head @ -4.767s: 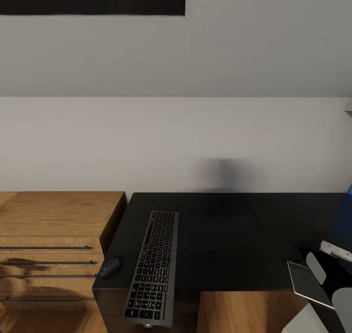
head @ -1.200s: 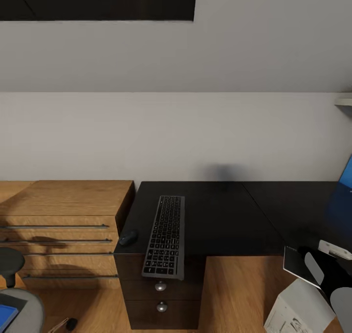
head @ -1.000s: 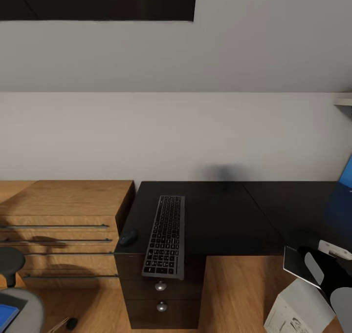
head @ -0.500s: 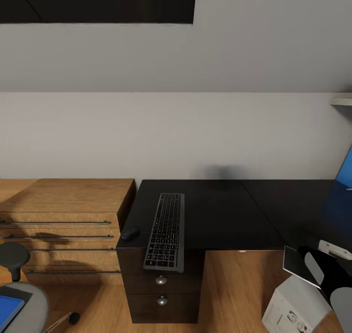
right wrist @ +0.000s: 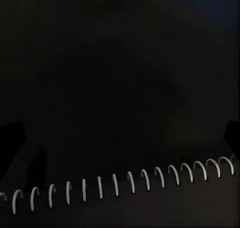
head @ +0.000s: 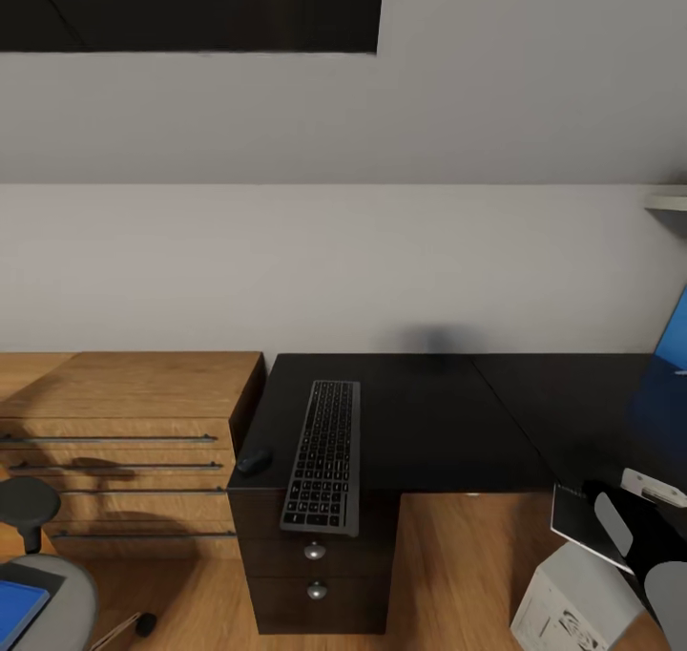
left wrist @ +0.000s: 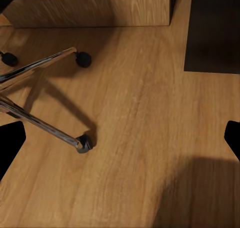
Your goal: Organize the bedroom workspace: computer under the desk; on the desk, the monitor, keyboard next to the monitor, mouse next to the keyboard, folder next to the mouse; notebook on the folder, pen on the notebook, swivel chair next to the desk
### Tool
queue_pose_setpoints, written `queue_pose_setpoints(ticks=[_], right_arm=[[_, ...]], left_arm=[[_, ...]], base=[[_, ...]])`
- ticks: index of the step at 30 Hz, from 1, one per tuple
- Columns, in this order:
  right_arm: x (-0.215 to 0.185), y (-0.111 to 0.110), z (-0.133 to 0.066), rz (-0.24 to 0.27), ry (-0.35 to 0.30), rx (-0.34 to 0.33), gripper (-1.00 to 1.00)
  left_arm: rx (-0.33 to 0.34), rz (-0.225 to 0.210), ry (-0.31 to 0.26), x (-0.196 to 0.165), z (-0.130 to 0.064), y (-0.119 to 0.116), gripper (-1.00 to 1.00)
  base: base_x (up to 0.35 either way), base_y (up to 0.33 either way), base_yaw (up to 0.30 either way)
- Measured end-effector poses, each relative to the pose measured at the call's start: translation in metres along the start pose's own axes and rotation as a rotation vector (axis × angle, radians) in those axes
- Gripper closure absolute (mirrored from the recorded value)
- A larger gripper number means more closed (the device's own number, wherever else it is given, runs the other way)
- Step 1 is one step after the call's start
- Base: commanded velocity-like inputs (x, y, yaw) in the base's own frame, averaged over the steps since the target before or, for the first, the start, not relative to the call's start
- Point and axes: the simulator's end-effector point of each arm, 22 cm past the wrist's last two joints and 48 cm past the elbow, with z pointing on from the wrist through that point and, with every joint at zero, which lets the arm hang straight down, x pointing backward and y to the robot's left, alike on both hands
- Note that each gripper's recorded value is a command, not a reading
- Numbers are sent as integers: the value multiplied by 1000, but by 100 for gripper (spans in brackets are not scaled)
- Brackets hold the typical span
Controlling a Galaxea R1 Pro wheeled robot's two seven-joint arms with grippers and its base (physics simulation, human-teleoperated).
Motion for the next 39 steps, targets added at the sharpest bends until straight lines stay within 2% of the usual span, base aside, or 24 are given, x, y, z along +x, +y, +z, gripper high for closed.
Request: queue_pose_setpoints(ticks=[10,16,23,27,30,33,36,39], right_arm=[[-33,5,-13,27,-61,-13,-100],[-56,31,-31,52,-108,-56,-100],[-95,58,-62,84,-192,-115,-100],[-82,86,-100,62,-190,-182,-100],[-70,109,-120,55,-176,-221,-100],[-60,124,-131,41,-169,-239,-100],[-35,165,-158,6,-154,-280,-100],[-34,179,-174,-15,-178,-291,-100]], left_arm=[[0,1,4,-13,-10,3,-100],[0,1,6,-20,-16,5,-100],[-1,1,8,-28,-23,8,-100],[-1,2,9,-33,-27,10,-100],[-2,4,14,-34,-29,11,-100],[-3,11,27,-31,-29,12,-100],[-6,23,55,-25,-29,13,-100],[-7,25,60,-24,-29,14,-100]], base=[[0,0,0],[0,0,0],[0,0,0],[0,0,0],[0,0,0],[0,0,0],[0,0,0],[0,0,0]])
